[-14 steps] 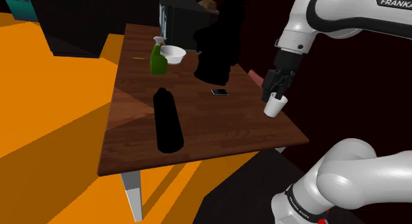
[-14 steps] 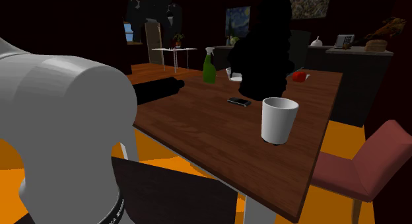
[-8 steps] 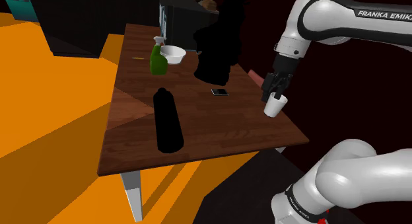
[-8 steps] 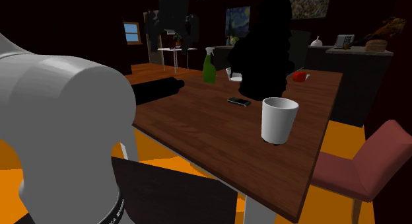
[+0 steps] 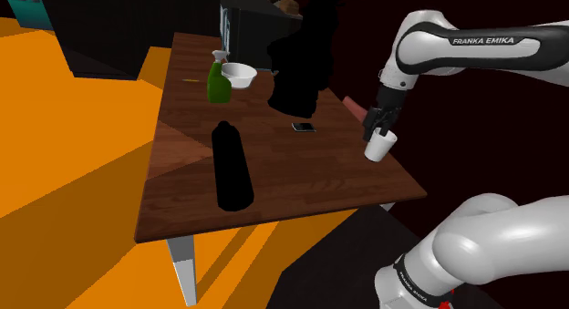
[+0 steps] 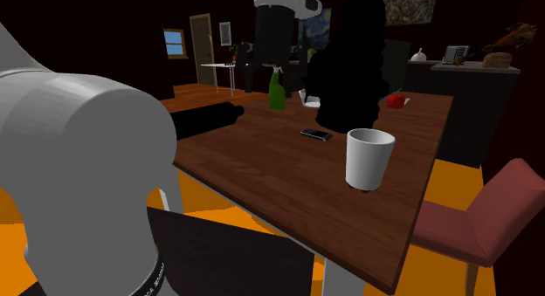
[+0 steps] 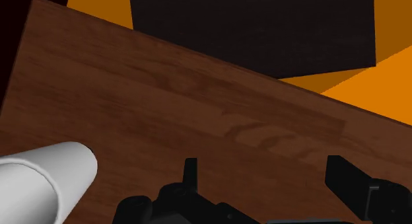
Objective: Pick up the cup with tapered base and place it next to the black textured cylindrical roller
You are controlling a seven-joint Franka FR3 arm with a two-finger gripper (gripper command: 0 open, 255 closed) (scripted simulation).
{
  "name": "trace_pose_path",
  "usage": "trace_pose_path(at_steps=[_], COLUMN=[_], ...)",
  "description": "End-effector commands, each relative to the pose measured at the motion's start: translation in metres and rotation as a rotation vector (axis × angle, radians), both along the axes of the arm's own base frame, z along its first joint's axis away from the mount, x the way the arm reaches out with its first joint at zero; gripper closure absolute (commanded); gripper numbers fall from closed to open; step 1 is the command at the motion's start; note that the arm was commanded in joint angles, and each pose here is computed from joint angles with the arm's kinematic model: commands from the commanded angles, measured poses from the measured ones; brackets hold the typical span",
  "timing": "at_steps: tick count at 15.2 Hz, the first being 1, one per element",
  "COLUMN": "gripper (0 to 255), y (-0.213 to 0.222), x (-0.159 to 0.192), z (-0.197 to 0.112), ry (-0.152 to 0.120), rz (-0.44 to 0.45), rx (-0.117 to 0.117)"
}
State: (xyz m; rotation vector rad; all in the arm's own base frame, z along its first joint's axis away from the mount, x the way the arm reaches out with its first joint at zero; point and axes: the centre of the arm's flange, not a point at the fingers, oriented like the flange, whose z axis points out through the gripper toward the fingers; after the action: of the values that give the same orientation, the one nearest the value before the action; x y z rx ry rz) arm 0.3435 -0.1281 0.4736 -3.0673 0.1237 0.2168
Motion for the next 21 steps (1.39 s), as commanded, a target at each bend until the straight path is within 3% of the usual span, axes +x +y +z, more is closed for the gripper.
trace_pose_path(at_steps=[1, 14, 21], gripper=[0, 0, 0], y=[-0.023, -0.16, -0.162], x=[0.003, 0.043, 0.039], z=[-0.013, -0.072, -0.109], ry=[-0.006, -0.036, -0.036], rz=[0.0, -0.006, -0.006], rx=[-0.019, -0.135, -0.135])
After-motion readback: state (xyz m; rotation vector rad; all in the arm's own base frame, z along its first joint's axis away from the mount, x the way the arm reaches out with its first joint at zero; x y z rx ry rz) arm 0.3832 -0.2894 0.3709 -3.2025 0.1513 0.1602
